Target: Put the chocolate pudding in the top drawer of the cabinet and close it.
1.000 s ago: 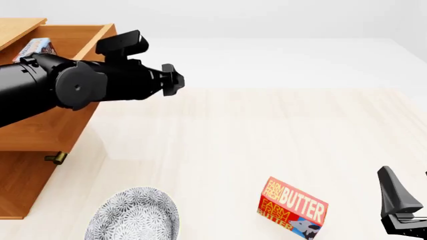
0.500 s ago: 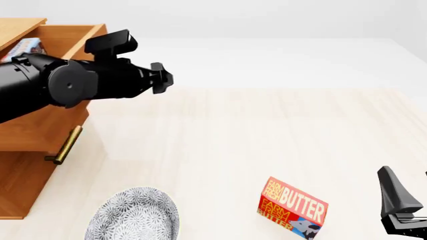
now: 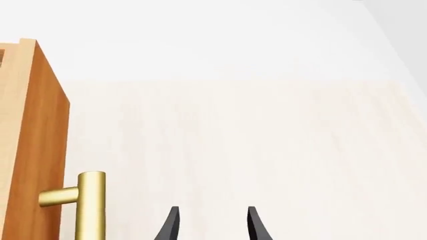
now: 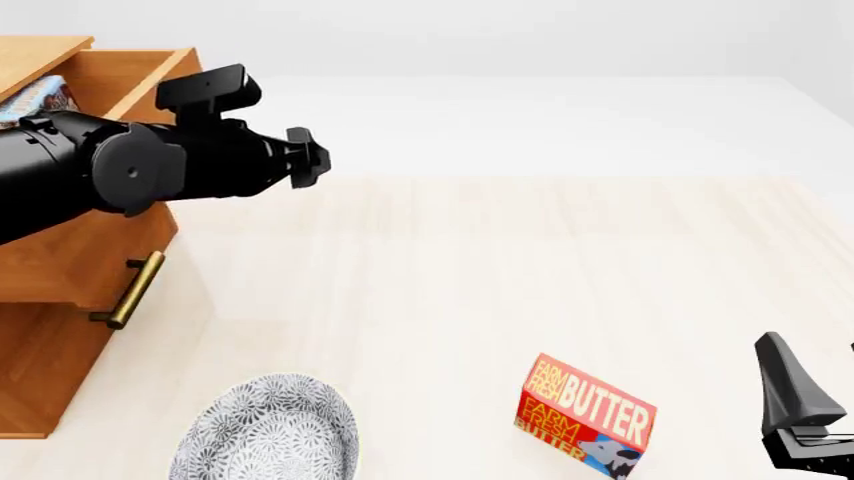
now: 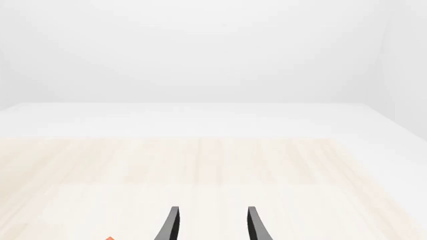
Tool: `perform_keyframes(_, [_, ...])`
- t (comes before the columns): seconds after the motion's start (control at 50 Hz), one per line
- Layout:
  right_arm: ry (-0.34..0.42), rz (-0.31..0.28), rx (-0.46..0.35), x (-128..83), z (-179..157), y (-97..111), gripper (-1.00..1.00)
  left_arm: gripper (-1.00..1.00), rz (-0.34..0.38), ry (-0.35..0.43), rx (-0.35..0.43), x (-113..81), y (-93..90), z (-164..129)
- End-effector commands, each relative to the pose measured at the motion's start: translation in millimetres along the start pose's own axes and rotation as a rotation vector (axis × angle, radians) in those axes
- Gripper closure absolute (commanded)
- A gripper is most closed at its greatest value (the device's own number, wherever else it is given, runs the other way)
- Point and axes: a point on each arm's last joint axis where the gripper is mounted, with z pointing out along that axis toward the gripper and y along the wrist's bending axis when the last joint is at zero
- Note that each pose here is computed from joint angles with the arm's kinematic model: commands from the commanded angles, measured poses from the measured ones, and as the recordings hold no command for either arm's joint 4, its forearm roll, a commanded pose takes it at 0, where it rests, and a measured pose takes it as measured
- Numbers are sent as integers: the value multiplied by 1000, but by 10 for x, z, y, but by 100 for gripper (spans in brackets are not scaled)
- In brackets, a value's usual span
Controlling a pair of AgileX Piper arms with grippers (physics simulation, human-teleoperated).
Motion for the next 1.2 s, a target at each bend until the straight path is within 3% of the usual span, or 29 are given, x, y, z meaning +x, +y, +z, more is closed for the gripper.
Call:
perform_keyframes(0.02, [0, 0, 0, 0, 0, 0, -100, -100, -11, -4, -30, -12, 116, 4])
perform_keyframes(0.52, [0, 0, 0, 0, 0, 0, -100, -100, -13, -23, -78, -110, 284, -77])
perform_keyframes(1.2, [0, 0, 0, 0, 0, 0, -100, -100, -36, -38, -130, -89, 505, -37])
